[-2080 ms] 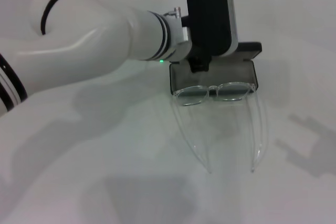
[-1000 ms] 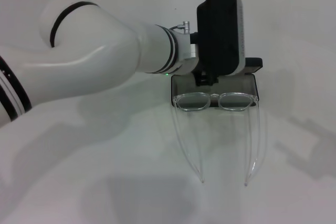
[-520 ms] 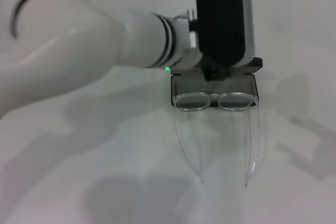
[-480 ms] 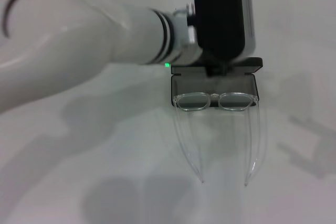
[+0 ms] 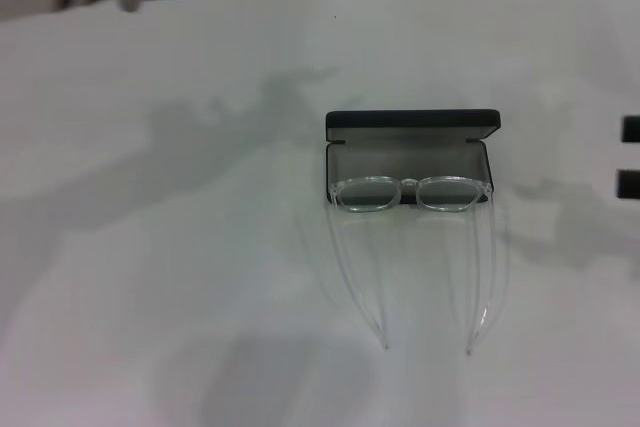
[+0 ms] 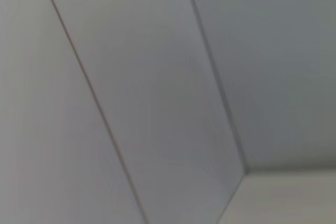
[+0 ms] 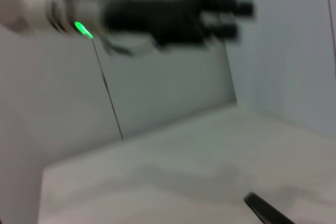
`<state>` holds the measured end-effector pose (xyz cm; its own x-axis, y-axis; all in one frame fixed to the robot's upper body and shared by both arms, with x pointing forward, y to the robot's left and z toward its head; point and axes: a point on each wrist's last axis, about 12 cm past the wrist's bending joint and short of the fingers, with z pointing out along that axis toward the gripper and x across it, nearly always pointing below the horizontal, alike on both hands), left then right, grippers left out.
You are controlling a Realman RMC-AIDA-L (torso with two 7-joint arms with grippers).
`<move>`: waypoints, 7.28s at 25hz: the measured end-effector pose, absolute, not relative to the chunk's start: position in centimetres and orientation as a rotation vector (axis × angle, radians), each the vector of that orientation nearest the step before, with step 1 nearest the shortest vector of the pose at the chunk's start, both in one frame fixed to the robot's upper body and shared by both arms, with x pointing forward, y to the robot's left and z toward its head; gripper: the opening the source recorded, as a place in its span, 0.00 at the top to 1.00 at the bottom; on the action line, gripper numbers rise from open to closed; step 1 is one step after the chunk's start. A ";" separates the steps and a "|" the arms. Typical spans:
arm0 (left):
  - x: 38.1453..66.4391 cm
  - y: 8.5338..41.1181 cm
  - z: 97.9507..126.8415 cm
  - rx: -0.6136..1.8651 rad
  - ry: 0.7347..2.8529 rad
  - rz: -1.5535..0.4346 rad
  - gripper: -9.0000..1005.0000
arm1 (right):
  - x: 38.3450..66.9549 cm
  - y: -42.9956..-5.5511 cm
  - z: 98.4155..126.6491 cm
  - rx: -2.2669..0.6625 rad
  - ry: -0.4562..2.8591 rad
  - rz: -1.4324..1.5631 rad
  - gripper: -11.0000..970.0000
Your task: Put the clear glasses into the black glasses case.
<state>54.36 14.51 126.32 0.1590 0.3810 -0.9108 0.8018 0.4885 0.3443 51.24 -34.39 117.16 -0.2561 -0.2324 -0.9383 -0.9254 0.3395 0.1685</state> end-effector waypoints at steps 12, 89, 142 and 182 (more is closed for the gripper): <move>53.2 21.0 125.1 0.965 1.371 -0.852 0.66 | 61.2 -24.5 123.9 -1.472 1.866 0.836 0.39; 50.6 29.2 119.9 0.763 1.123 -1.156 0.78 | 59.0 -10.0 116.0 -2.052 1.775 0.338 0.87; 50.9 23.2 118.2 1.010 1.086 -1.461 0.82 | 56.1 -18.2 118.4 -1.174 1.108 1.108 0.87; 51.2 22.8 115.7 0.947 1.111 -1.454 0.82 | 54.6 -17.2 117.9 -1.181 1.060 1.212 0.87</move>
<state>51.20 22.84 115.71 -0.1599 -0.2587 -0.9526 0.9871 -0.0430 -0.1541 54.64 -17.25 117.87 0.0812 0.1091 -0.9907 -0.9964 -0.0148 -0.0833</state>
